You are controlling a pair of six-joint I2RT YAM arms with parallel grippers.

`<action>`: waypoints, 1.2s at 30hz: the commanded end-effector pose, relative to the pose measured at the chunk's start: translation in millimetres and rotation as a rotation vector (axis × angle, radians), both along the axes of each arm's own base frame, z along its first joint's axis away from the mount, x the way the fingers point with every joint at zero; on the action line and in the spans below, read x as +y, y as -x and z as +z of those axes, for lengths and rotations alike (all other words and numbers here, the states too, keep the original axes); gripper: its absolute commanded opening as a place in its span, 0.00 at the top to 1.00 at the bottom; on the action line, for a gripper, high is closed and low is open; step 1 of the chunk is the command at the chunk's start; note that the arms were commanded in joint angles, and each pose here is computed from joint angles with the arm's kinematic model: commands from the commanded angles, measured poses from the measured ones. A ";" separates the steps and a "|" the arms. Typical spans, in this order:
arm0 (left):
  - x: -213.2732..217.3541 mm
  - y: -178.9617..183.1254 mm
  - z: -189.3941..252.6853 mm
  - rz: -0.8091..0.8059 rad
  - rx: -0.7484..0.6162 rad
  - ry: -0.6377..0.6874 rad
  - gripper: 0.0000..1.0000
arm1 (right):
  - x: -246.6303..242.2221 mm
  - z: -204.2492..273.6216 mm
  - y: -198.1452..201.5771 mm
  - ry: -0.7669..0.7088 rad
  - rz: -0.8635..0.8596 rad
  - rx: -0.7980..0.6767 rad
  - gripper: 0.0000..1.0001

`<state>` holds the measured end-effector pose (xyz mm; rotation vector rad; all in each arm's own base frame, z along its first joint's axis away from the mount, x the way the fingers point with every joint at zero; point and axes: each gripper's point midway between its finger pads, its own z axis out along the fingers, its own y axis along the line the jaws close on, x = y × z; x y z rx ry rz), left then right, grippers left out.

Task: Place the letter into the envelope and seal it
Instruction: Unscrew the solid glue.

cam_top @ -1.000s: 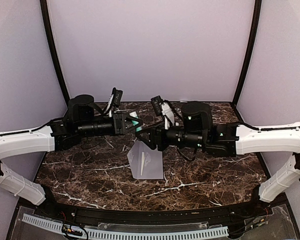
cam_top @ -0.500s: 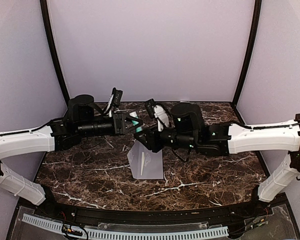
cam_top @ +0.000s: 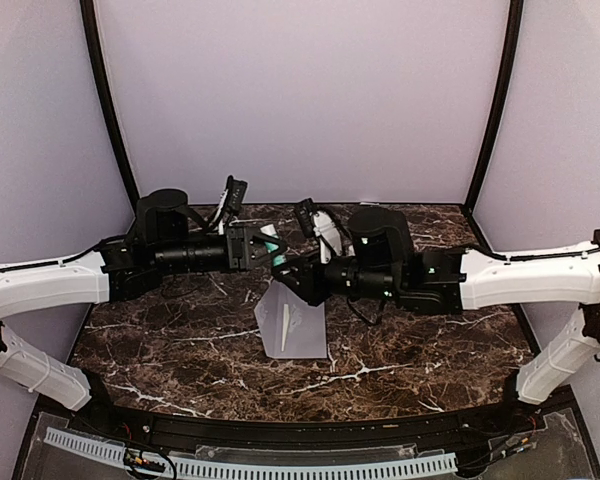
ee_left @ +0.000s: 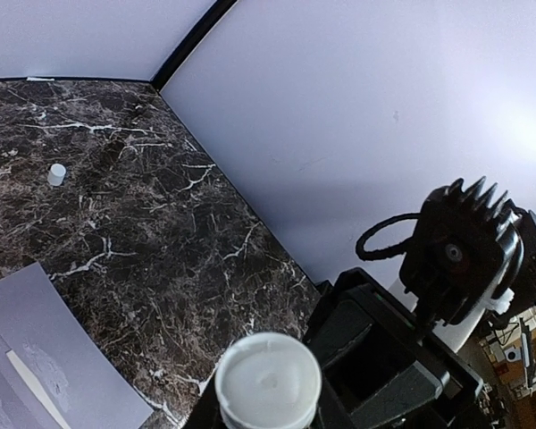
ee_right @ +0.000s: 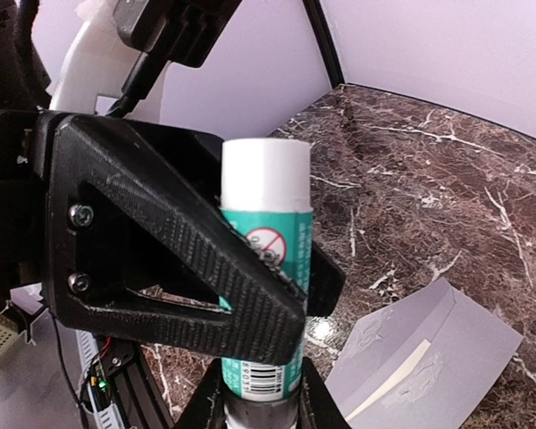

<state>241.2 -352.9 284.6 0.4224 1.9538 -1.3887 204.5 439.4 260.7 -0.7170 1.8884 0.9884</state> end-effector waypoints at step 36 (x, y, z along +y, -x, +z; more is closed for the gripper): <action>25.2 19.6 51.3 0.023 -0.085 0.132 1.00 | -30.4 34.4 26.5 -0.142 0.178 0.026 0.33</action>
